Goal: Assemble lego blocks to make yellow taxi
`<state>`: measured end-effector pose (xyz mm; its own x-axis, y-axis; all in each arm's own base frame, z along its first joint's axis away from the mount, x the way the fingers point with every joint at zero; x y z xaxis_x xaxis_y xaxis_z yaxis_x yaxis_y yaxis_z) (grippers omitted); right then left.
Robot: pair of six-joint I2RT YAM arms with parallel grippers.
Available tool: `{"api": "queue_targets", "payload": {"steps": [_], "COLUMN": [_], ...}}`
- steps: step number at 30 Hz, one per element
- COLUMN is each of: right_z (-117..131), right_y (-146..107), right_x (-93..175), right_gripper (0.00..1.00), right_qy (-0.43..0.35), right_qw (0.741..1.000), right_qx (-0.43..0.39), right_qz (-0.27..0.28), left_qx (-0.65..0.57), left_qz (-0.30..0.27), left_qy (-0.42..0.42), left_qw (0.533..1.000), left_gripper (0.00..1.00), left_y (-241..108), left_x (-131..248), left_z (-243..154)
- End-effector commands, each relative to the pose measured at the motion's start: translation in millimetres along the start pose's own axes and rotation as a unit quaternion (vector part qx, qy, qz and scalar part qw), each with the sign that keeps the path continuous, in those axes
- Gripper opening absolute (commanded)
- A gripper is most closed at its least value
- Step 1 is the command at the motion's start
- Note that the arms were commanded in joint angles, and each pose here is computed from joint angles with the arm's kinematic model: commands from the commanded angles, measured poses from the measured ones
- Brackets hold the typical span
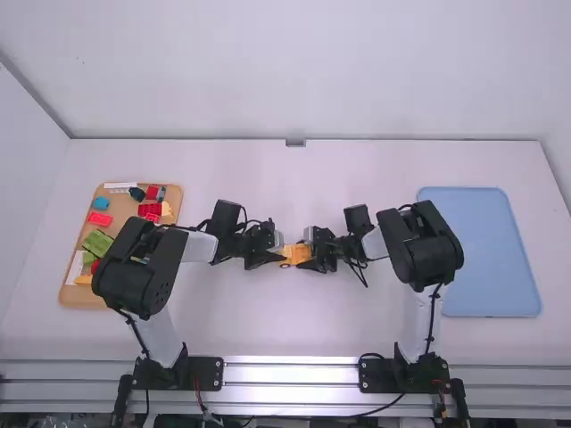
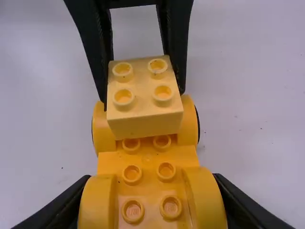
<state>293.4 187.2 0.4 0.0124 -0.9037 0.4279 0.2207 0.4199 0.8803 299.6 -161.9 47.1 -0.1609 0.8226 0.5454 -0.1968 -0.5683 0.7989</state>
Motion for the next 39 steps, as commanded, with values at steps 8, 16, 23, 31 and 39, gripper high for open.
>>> {"api": "queue_targets", "payload": {"steps": [8,16,23,31,39], "right_z": [-2,-2,0,-1,-1], "right_y": [-6,-6,-5,-7,-7], "right_x": [-1,-1,-4,-5,-5], "right_gripper": [0.61,0.62,0.62,0.62,0.64], "right_qy": [-0.004,-0.004,-0.001,-0.008,-0.008], "right_qw": [1.000,1.000,1.000,1.000,1.000], "right_qx": [-0.008,-0.007,-0.005,-0.005,-0.005], "right_qz": [0.010,0.010,0.013,0.022,0.022], "left_qx": [-0.004,-0.001,-0.001,-0.013,-0.027], "left_qz": [-0.003,-0.004,-0.007,-0.030,-0.073], "left_qy": [-0.011,-0.011,-0.012,-0.012,0.009], "left_qw": [1.000,1.000,1.000,0.999,0.997], "left_gripper": [0.04,0.16,0.38,0.41,0.49], "left_y": [1,1,2,8,28], "left_x": [-2,-2,-2,-2,15], "left_z": [-3,-3,-3,-1,14]}}
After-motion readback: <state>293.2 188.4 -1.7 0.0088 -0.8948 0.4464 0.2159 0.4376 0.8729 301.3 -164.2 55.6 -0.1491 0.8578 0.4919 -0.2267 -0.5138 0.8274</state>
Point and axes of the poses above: each hand's point on the last joint's axis, 136 mm out from that joint toward the fingers, its own x axis back along the fingers, its own z axis along the line the jaws close on, y = z × x, the point moved 6 cm from there along x, back along the fingers, and after that the axes turned 13 degrees about -x, right-handed, at the moved point
